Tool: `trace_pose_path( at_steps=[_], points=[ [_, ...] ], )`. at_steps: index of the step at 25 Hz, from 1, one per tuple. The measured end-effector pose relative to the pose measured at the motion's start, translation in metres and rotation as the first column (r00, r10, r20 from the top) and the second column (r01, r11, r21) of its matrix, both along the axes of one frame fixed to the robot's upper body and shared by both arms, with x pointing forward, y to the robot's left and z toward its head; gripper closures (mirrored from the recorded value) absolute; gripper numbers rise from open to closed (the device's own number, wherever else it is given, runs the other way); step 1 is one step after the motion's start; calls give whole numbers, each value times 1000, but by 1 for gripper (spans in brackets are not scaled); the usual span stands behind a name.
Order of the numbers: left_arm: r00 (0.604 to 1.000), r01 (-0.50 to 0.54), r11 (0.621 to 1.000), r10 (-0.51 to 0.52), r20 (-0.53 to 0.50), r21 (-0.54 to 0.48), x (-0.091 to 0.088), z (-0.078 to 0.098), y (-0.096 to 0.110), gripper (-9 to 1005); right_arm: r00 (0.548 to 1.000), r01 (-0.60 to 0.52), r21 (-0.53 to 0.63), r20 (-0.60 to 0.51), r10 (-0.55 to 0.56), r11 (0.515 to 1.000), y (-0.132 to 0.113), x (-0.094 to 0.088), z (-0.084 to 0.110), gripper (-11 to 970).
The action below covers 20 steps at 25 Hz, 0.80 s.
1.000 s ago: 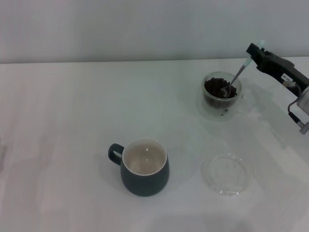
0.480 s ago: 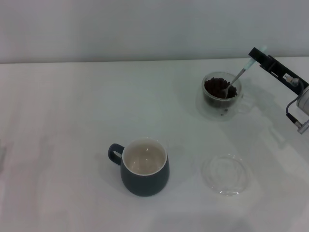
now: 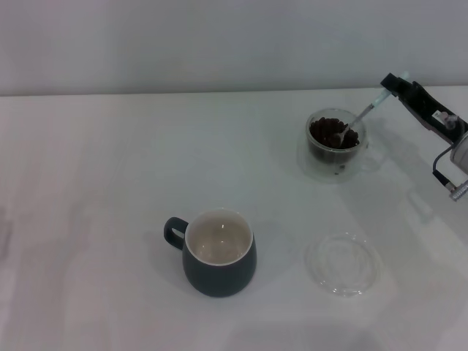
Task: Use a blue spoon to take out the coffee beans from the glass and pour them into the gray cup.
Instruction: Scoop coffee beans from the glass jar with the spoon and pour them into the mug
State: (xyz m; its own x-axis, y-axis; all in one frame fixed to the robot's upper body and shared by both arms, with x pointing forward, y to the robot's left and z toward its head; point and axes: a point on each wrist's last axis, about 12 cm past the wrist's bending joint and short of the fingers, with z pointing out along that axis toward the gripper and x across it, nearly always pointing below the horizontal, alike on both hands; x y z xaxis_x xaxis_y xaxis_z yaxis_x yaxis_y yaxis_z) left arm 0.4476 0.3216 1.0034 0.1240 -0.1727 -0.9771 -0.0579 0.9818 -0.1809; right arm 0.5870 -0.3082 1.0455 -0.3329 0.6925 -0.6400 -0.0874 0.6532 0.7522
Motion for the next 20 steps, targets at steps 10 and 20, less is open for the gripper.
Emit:
trace_pose_path(
  at_steps=[10,20],
  points=[
    [1000,1,1000,-1,2,1,0,0,0,252,997,54,115,-56,-48,992,-3,-1,-3,813],
    [1000,-3,1000,3,-1,4,-2,0,1,252,989,139,242,-88,-121,960,-11,-5,-7,813]
  ],
)
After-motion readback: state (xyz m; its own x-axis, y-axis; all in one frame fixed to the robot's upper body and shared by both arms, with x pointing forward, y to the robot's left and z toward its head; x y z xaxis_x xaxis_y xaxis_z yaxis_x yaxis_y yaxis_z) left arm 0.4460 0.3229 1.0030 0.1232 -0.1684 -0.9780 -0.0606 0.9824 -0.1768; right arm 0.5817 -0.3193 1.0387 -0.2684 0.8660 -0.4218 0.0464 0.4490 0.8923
